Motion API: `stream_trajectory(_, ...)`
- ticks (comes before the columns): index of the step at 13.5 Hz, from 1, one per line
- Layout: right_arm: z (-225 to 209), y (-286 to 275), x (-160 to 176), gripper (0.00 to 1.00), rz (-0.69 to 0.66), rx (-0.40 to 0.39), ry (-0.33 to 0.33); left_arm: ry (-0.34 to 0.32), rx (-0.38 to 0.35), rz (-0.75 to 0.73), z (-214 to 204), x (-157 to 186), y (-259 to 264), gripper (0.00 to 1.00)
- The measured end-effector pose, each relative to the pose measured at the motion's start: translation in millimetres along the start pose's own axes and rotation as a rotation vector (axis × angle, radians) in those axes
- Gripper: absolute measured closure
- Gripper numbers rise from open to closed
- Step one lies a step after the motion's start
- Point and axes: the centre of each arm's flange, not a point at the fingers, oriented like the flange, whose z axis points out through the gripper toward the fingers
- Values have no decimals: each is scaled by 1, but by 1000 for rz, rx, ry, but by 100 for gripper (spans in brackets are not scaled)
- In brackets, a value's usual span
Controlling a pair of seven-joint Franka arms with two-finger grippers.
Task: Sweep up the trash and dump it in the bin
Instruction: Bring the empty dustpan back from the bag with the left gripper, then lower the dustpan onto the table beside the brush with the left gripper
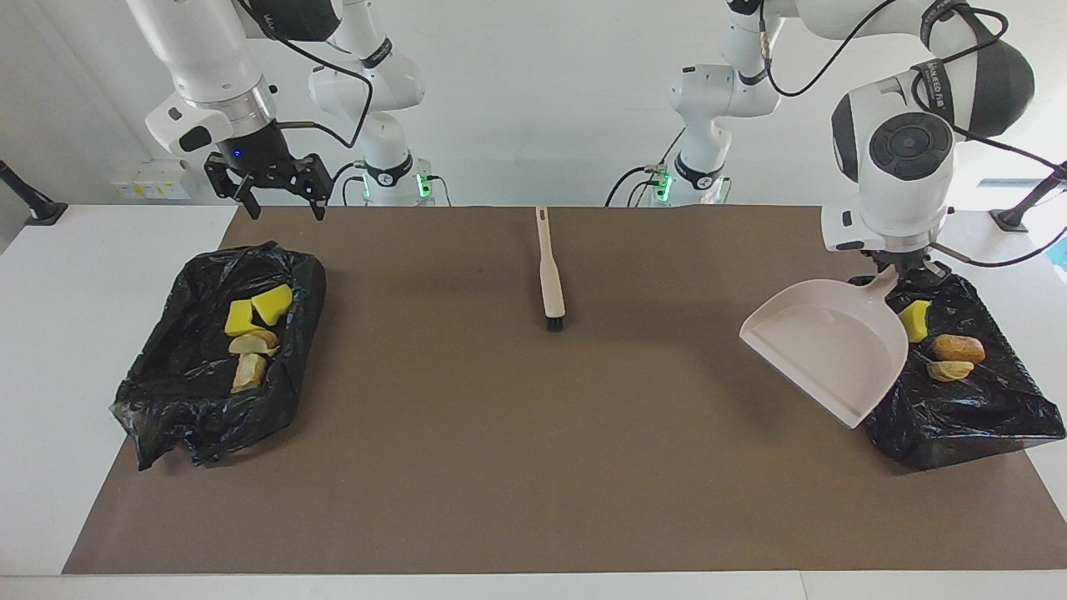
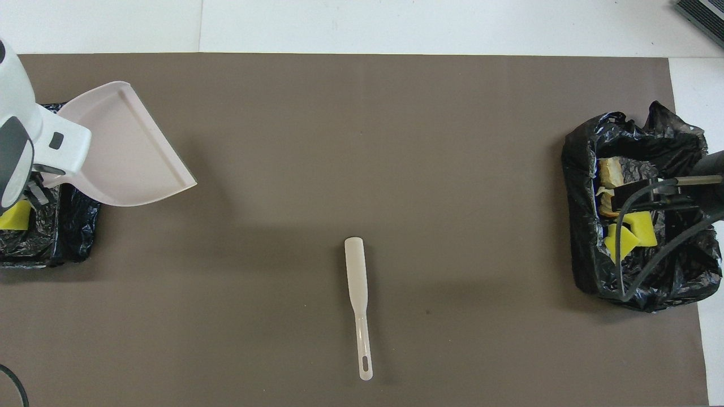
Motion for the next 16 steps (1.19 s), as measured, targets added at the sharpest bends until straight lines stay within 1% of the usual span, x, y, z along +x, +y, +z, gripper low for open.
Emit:
stream_trajectory(3,0,3,0,0,5,0,-1,82,-107,-176,-5,31,32,69)
stream_trajectory(5,0,3,0,0,5,0,-1,152,-221,-279,-11,52,53,69)
stream_trajectory(6,0,3,0,0,5,0,-1,176,-265,-331,-13,58,59,69)
stream_trajectory(8,0,3,0,0,5,0,-1,207,-324,-466,-18,78,74,69)
stream_trajectory(10,0,3,0,0,5,0,-1,231,-395,-612,-25,116,103,69)
stream_trajectory(12,0,3,0,0,5,0,-1,241,-429,-722,-29,160,138,69)
stream_trajectory(16,0,3,0,0,5,0,-2,273,-495,-816,-30,230,201,69)
